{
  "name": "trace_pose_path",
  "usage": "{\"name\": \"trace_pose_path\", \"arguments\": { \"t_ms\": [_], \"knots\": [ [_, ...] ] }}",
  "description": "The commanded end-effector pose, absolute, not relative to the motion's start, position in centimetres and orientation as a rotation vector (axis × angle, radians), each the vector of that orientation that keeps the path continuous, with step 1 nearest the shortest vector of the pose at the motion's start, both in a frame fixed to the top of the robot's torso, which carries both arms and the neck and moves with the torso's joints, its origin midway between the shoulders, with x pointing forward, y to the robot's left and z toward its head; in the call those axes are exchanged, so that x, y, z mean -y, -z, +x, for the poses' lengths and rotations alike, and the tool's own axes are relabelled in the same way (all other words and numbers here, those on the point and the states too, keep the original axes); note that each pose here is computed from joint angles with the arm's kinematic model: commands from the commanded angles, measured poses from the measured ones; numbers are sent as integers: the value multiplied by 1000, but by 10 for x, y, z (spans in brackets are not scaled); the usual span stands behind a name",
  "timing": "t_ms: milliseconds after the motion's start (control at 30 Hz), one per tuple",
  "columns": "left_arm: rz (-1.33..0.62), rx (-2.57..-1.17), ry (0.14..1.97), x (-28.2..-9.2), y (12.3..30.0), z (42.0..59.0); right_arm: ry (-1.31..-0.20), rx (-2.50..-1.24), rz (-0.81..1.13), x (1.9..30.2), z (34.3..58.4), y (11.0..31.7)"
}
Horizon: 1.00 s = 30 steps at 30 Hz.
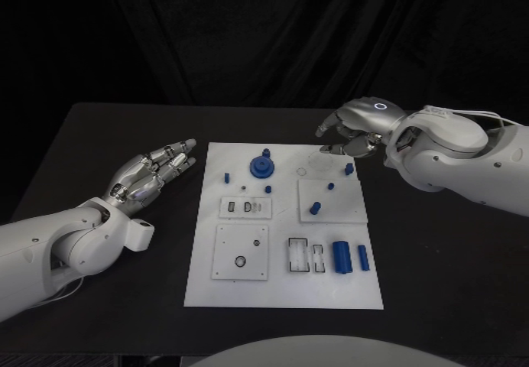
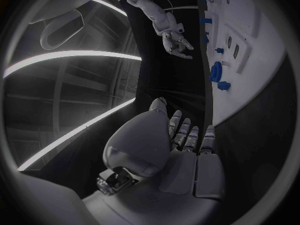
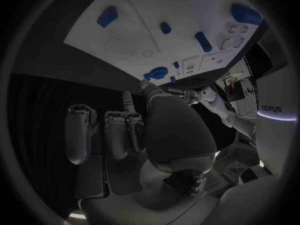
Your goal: Assemble the parts on the task board
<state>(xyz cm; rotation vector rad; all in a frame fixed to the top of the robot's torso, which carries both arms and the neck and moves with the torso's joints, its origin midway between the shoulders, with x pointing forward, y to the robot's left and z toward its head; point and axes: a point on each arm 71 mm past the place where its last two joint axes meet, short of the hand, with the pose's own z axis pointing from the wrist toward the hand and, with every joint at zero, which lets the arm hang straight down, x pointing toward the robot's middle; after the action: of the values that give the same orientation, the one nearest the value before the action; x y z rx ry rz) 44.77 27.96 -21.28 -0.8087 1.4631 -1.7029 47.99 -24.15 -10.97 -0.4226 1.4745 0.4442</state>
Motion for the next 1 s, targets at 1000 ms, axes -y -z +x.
{"name": "trace_pose_path", "arguments": {
  "t_ms": [1000],
  "knots": [
    [-739, -1363, 1806, -270, 206, 448, -310, -1578, -264, 310, 456, 156]
  ]
}}
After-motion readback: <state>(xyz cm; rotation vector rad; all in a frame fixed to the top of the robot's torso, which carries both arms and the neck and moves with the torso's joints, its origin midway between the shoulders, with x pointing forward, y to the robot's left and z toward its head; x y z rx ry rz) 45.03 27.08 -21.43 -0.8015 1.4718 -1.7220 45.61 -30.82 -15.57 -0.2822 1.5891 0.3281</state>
